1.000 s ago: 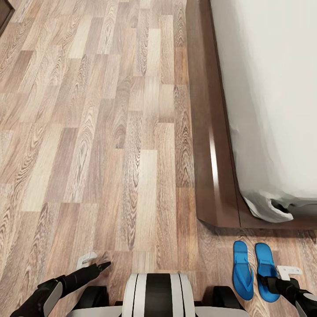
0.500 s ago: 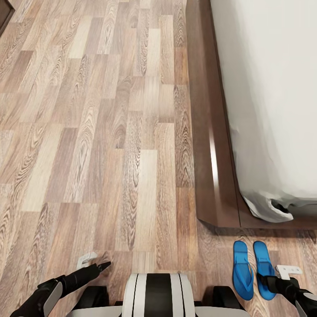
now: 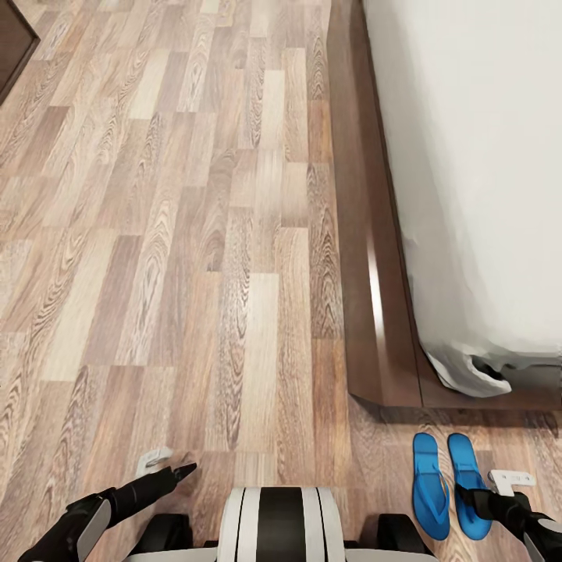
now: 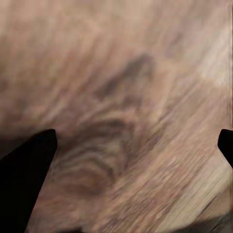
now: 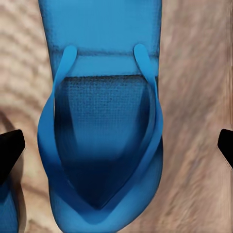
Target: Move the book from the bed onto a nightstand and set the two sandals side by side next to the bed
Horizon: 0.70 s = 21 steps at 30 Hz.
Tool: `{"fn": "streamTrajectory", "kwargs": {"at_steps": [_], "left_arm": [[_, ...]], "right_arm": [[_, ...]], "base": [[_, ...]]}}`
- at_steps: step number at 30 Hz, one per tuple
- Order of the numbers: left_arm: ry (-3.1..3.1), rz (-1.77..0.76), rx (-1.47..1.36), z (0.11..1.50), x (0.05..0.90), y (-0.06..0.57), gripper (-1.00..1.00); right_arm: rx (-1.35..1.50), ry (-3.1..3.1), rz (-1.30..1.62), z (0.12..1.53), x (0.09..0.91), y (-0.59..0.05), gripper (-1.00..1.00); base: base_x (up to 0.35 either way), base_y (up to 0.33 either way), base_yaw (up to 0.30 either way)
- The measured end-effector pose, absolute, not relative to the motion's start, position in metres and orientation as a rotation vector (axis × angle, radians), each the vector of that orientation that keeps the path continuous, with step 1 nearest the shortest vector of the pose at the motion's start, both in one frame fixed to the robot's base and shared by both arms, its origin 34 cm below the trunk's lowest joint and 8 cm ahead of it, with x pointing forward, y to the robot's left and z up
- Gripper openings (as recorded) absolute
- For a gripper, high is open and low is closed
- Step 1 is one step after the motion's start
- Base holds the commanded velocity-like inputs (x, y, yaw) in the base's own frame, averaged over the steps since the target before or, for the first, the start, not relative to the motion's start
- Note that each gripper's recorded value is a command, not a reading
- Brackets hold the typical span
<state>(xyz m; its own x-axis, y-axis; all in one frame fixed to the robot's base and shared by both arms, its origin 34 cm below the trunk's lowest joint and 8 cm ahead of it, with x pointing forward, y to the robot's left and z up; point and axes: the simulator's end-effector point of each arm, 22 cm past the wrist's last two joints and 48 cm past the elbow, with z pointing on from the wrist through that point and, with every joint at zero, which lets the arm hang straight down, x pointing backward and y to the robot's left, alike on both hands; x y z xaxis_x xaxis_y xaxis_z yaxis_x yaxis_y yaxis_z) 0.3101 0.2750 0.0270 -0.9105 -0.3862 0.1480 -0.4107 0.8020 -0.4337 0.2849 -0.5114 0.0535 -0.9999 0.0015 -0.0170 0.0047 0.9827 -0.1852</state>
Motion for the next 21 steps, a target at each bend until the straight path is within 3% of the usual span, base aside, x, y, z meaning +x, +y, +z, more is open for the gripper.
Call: {"fn": "streamTrajectory", "kwargs": {"at_steps": [21], "left_arm": [[-3.015,0.763,0.631,0.050,0.349,0.276,1.00]], "right_arm": [[0.014,3.022,-0.279,0.074,0.323,-0.511,1.00]], "base": [[0.000,0.000,0.000]]}}
